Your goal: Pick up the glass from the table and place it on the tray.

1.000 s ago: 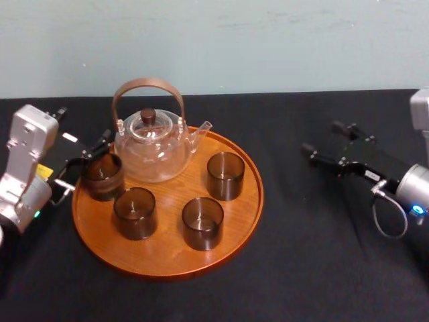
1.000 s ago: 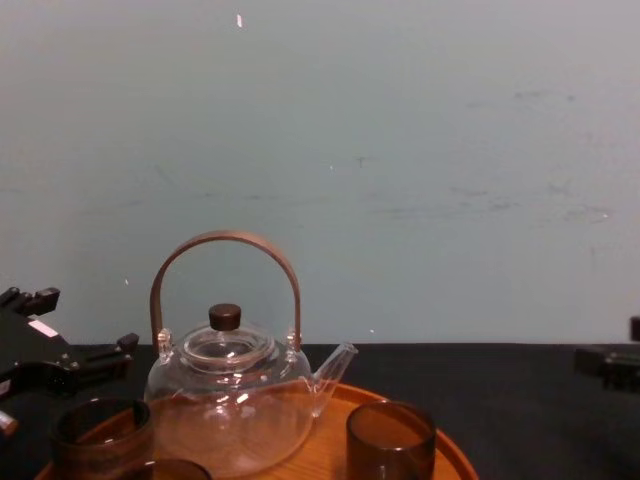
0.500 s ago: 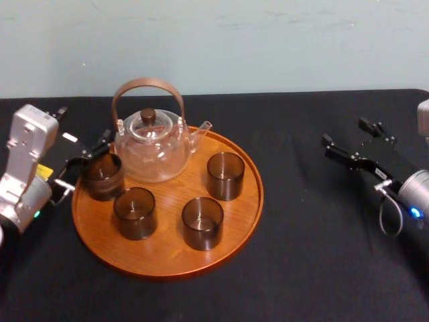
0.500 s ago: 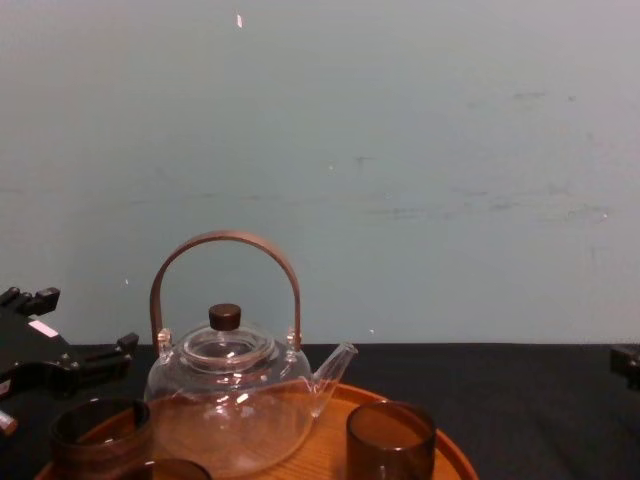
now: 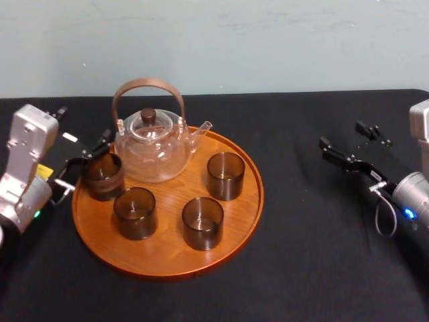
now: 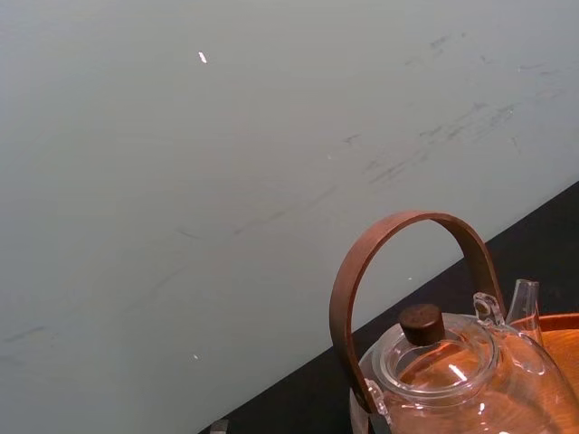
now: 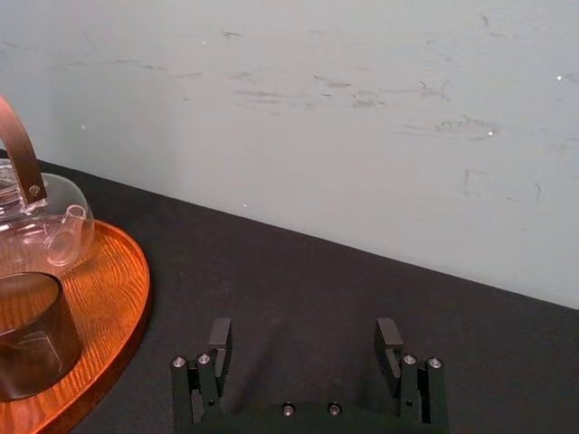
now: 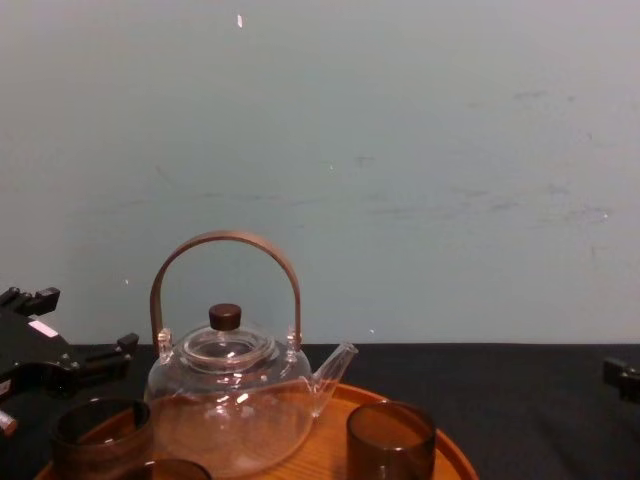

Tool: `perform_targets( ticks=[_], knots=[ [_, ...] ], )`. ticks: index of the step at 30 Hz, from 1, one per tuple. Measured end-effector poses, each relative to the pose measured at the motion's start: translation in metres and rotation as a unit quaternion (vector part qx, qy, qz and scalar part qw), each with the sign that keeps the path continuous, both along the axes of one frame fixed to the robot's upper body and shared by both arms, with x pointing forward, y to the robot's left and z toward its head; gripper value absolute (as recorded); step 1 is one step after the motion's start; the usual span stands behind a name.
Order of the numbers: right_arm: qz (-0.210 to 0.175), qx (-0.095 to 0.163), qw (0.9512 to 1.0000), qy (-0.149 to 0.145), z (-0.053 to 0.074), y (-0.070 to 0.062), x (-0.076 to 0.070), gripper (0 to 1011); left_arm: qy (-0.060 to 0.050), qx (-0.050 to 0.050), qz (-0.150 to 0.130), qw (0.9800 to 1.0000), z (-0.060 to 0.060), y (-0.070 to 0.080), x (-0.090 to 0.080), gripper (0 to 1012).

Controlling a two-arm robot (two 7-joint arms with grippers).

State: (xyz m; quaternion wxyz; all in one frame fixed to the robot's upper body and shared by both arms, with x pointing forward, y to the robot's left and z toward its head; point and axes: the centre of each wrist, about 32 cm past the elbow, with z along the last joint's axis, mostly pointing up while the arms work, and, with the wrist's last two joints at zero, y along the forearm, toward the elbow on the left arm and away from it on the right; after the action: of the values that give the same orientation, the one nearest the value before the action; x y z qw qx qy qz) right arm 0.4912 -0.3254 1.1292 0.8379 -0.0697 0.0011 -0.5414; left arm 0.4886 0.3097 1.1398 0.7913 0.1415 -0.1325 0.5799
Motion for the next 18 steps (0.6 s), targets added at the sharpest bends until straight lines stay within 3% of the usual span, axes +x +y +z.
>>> perform_targets(
  ticks=[18],
  knots=[
    [0.001, 0.000, 1.0000, 0.000, 0.0008, -0.0005, -0.0005, 1002, 0.000, 0.000, 0.000, 1.0000, 0.0000, 0.0000, 0.0000, 1001]
  ],
)
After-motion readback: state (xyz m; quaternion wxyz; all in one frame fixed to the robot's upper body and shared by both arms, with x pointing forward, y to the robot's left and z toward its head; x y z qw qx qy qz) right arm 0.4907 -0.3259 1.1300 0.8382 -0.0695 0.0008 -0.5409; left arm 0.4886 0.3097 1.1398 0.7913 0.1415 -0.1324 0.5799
